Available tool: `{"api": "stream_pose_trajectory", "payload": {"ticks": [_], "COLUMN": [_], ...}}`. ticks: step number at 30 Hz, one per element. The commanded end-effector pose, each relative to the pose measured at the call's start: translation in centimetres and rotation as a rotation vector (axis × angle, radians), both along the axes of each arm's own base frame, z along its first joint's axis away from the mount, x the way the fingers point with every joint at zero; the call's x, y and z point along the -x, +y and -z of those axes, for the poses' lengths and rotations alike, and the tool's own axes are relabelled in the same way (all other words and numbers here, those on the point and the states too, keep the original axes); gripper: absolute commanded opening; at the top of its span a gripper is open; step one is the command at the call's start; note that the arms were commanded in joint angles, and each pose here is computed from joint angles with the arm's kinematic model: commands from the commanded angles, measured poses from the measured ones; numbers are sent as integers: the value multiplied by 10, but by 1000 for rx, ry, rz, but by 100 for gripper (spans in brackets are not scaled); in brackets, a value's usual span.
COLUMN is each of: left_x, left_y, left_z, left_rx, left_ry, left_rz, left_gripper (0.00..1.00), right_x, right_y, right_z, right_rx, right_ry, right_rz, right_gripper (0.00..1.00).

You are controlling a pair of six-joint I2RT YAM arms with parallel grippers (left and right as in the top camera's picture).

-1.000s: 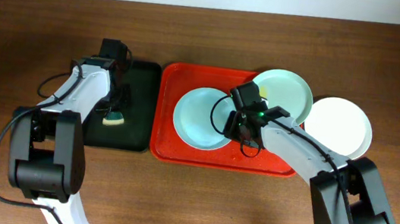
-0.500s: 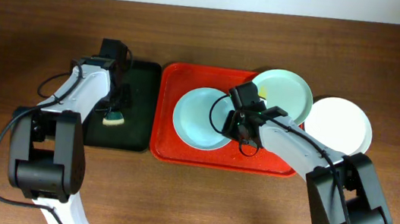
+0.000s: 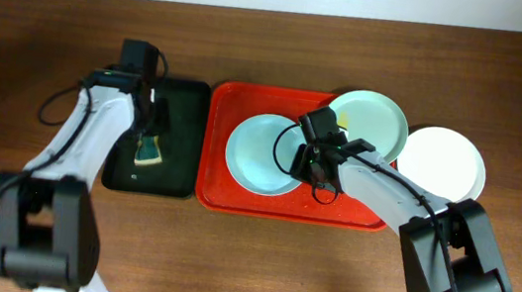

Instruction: Clean dirty plates on tray and stack at the side

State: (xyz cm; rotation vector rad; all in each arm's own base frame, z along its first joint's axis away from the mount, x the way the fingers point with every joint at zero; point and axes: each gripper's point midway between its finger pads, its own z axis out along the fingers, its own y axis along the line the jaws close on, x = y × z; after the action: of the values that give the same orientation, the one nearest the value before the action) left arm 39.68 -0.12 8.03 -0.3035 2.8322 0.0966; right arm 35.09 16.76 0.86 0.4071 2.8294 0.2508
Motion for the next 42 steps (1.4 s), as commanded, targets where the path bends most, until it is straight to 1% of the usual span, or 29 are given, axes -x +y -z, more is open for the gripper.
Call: {"api": "stream_pose_trajectory", "payload": {"ticks": [1, 2, 5, 7, 8, 9, 10, 12, 13, 14, 15, 17, 18, 22, 23, 24, 25, 29, 32, 33, 38, 42], "left_x": [-2, 0, 7, 11, 12, 14, 16, 17, 17, 17, 17, 17, 17, 17, 17, 17, 17, 17, 17, 17, 17, 17], "left_y": [2, 8, 29, 50, 58, 66, 72, 75, 75, 75, 75, 75, 75, 75, 75, 75, 75, 75, 75, 75, 75, 75], "left_z": [-49, -60, -77, -78, -77, -75, -74, -73, -73, -73, -73, -73, -73, -73, -73, -73, -73, -73, -73, -73, -73, -73], "left_rx": [19, 28, 40, 46, 49, 54, 62, 83, 85, 85, 84, 84, 84, 84, 84, 84, 84, 84, 84, 84, 84, 84], "left_ry": [-124, -151, -185, -191, -189, -187, -187, -187, -187, -187, -187, -187, -187, -187, -187, -187, -187, -187, -187, -187, -187, -187], "left_rz": [-9, -47, -144, -224, -257, -294, -336, -355, -354, -354, -354, -354, -354, -354, -354, -354, -354, -354, -354, -354, -354, -354], "left_gripper": [56, 64, 64, 69, 75, 76, 78, 79, 82, 94, 100, 99, 99, 99, 99, 99, 99, 99, 99, 99, 99, 100], "right_x": [6, 6, 6, 6, 6, 6, 6, 5, 5, 5, 5, 5, 5, 5, 5, 5, 6, 4, -9, -12, -15, -19], "right_y": [1, 1, 1, 1, 1, 1, 1, 1, 1, 1, 1, 1, 1, 1, 1, 1, 4, 25, 36, 37, 37, 39], "right_z": [7, 7, 7, 7, 7, 7, 7, 7, 7, 7, 7, 7, 7, 7, 7, 7, 6, -14, -54, -64, -109, -134], "right_rx": [13, 13, 13, 13, 14, 14, 14, 12, 12, 12, 12, 12, 12, 12, 12, 11, -6, -177, -342, -362, -372, -344], "right_ry": [19, 19, 19, 19, 19, 19, 18, 16, 15, 15, 15, 15, 16, 16, 16, 15, 21, 45, 13, 3, -12, -26], "right_rz": [-8, -8, -8, -8, -8, -8, -8, -8, -8, -8, -7, -8, -8, -8, -8, -8, -13, -42, -58, -61, -54, -55], "right_gripper": [14, 15, 16, 16, 16, 15, 11, 4, 4, 4, 4, 5, 9, 16, 16, 4, 4, 4, 4, 4, 4, 4]}}
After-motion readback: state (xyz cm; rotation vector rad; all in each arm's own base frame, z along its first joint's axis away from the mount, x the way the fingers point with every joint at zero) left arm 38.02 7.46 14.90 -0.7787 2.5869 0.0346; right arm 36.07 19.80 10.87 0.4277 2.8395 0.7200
